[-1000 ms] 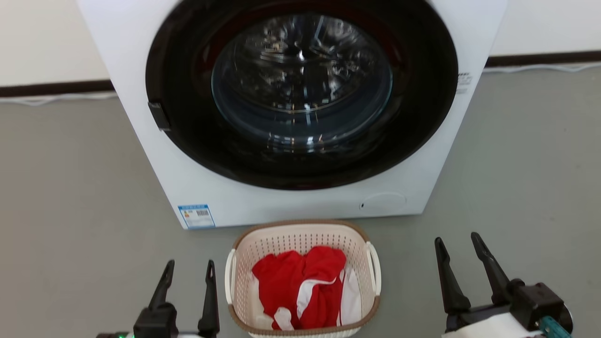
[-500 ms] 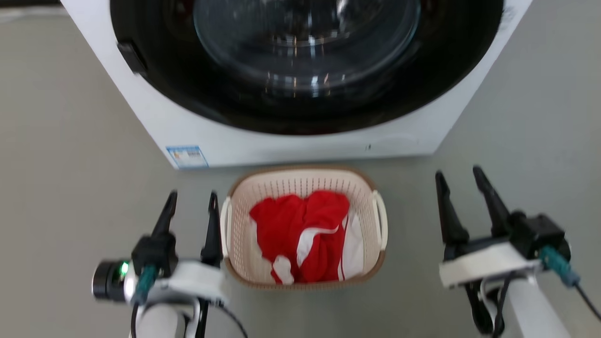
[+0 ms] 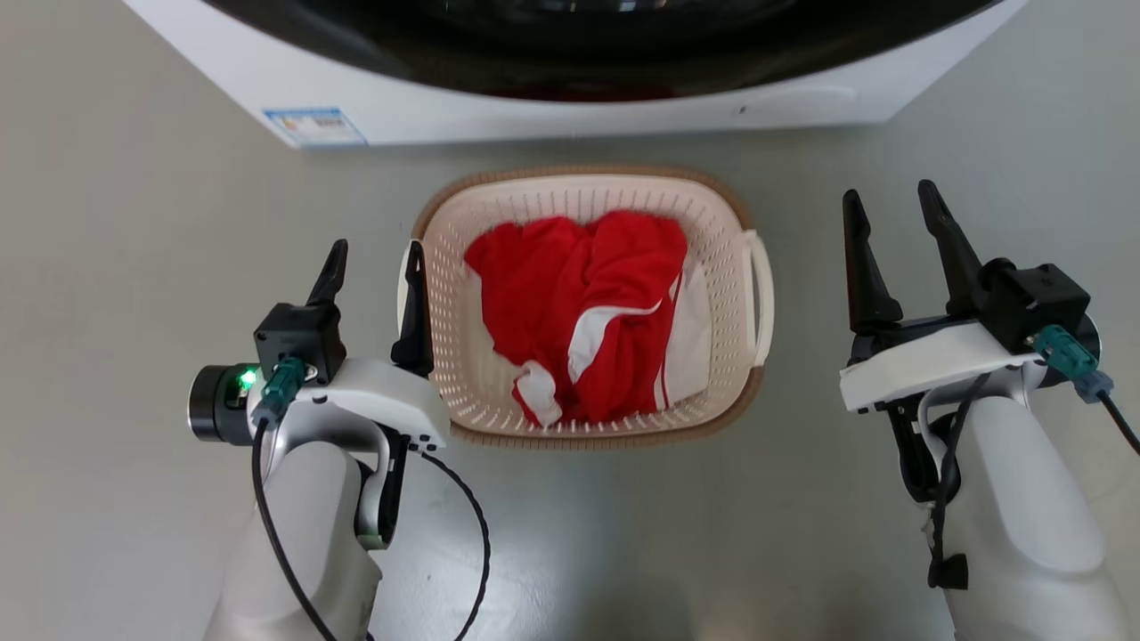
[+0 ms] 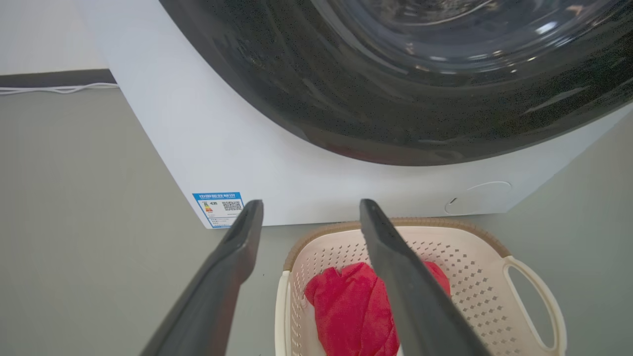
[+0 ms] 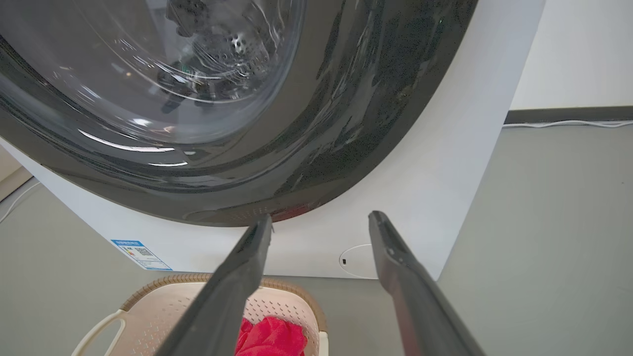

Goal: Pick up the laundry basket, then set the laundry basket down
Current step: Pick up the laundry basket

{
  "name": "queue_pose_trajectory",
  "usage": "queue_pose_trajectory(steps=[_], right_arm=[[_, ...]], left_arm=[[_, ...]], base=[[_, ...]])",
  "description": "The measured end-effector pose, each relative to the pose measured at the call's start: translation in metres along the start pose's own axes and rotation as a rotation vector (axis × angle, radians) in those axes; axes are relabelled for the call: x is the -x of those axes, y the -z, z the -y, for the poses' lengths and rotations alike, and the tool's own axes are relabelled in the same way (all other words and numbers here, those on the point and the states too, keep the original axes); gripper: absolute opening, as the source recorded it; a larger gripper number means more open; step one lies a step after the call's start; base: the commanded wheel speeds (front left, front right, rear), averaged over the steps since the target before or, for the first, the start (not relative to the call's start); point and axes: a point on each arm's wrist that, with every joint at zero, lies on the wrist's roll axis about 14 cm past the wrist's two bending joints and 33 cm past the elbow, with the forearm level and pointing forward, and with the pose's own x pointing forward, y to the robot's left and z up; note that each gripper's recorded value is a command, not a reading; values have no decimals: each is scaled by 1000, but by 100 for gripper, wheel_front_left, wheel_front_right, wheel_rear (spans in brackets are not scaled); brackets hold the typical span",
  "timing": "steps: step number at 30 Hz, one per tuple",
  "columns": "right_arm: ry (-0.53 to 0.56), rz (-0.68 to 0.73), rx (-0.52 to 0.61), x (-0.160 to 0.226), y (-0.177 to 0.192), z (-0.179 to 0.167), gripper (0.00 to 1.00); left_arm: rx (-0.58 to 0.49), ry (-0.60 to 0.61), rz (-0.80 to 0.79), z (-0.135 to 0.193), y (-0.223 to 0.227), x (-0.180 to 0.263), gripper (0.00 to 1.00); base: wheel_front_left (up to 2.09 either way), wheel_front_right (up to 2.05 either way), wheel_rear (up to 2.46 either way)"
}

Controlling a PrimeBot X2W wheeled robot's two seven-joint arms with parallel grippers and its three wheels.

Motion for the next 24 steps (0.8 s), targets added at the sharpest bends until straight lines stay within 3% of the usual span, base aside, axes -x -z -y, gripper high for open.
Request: queue_pose_trajectory(steps=[8, 24], right_arm=[[12, -179, -31, -11, 72, 4, 100], [0, -354, -88, -16, 140, -3, 100]], left_arm=[[7, -9, -209, -10, 74, -11, 100], [-19, 1, -418, -15, 144, -19, 100]], base=[[0, 0, 0], [0, 0, 0]])
